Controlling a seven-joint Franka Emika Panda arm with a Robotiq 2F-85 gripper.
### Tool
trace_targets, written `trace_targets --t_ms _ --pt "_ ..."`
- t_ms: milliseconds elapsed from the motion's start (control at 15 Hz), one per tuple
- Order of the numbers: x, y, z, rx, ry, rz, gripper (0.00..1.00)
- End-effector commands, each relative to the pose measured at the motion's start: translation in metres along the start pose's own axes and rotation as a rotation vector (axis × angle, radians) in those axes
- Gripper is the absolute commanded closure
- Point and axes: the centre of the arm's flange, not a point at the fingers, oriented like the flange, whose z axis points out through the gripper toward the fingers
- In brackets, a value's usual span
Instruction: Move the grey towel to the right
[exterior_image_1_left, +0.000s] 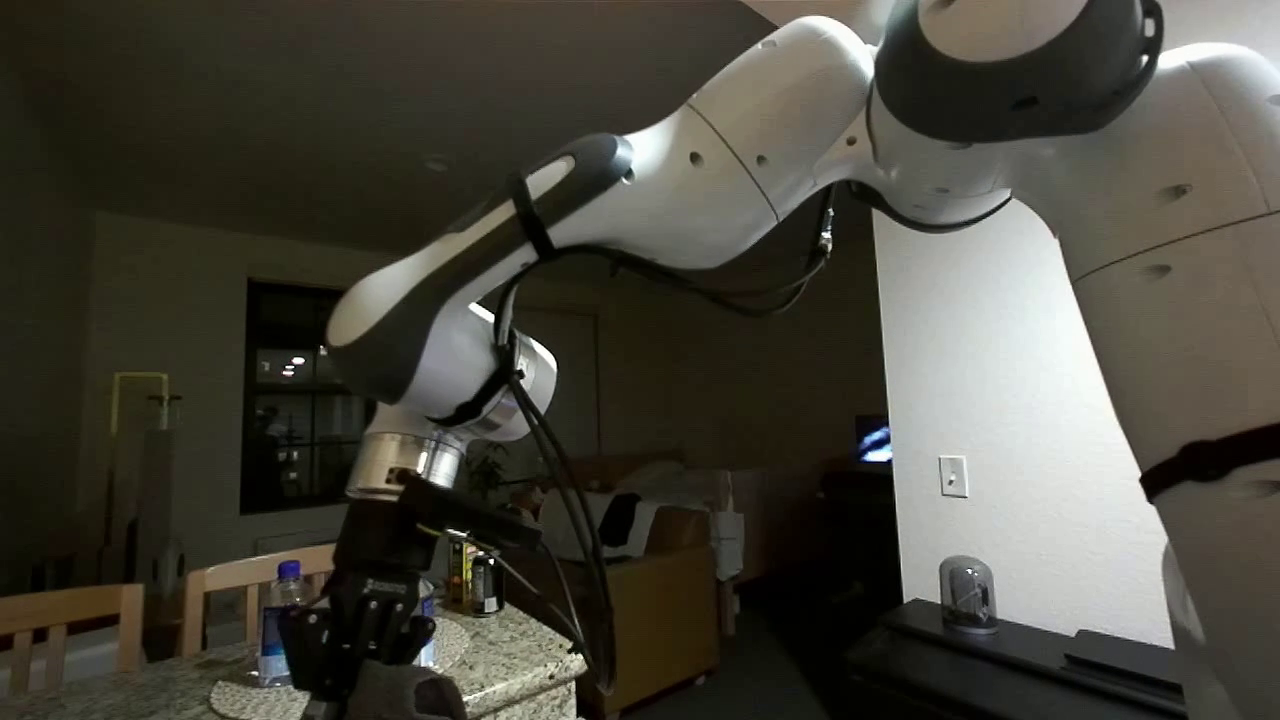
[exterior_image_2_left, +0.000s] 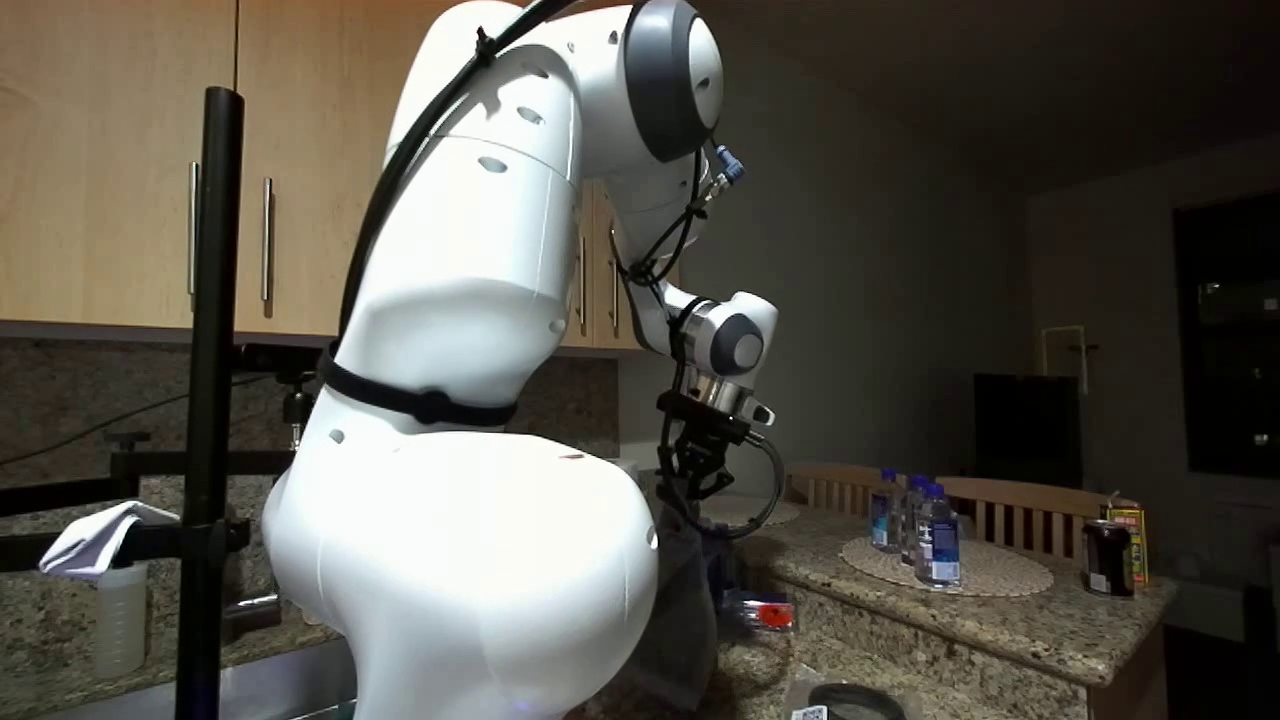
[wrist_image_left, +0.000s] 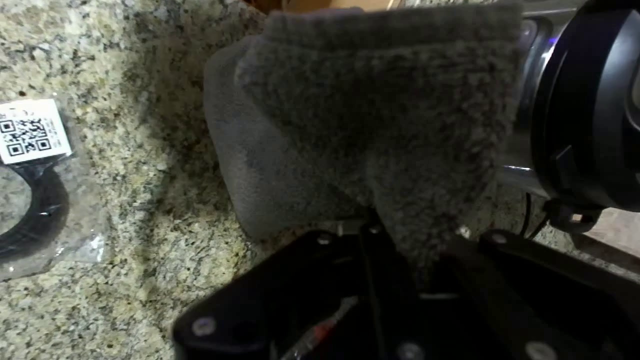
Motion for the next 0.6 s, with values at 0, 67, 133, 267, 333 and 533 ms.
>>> trace_targets --t_ms 0,67,133,267,333,533 --pt "0.0 0.038 0.001 -0.007 0.016 -0.043 0.92" --pt "0.001 0.049 0.001 -0.016 0.015 -0.057 0.92" --pt "0.002 0.058 0.001 -0.024 0.011 -0.07 0.92" --pt "0.003 0.075 0.001 -0.039 0.006 -0.098 0.92" --pt "0.004 0.085 0.001 -0.041 0.004 -0.108 0.92" --pt "0.007 0.111 0.0 -0.044 0.019 -0.133 0.92"
